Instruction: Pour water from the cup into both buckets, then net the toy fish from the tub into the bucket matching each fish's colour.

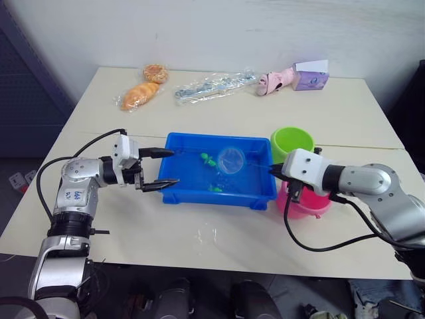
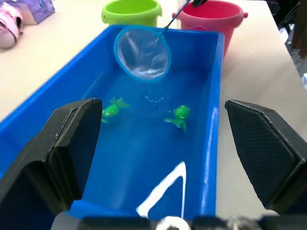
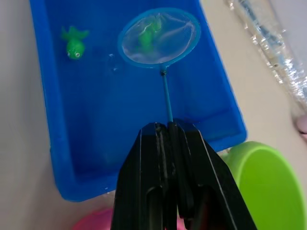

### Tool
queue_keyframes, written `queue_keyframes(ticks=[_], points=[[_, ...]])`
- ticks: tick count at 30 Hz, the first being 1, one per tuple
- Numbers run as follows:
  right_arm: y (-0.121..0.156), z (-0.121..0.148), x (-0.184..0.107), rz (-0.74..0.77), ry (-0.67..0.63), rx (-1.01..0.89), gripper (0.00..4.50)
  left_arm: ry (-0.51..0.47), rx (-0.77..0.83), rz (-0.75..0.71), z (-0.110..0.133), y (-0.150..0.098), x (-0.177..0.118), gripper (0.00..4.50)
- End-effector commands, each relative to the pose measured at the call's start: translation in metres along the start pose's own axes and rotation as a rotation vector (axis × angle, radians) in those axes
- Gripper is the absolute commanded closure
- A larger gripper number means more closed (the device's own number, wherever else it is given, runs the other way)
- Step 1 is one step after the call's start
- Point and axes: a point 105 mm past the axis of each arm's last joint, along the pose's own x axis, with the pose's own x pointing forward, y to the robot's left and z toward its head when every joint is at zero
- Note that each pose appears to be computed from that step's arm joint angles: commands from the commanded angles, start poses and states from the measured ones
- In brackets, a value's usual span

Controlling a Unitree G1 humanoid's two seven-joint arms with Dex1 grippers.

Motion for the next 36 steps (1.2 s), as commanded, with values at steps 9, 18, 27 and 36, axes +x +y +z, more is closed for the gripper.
queue_keyframes(ticks=[9, 18, 27, 36], points=[[0.019, -0.005, 0.034, 0.160, 0.072, -0.118, 4.50, 0.046, 0.026, 0.027, 0.006, -0.004, -0.024, 0.07], [0.028, 0.022, 0.056, 0.189, -0.060, 0.038, 4.50, 0.071, 0.007, 0.032, 0.001, -0.011, -0.028, 0.07], [0.015, 0.035, 0.043, 0.163, -0.161, 0.285, 4.50, 0.072, 0.001, 0.057, 0.002, -0.008, -0.033, 0.07], [-0.005, 0.037, -0.001, 0.101, -0.218, 0.402, 4.50, -0.037, -0.016, 0.072, 0.025, 0.000, -0.016, 0.07]])
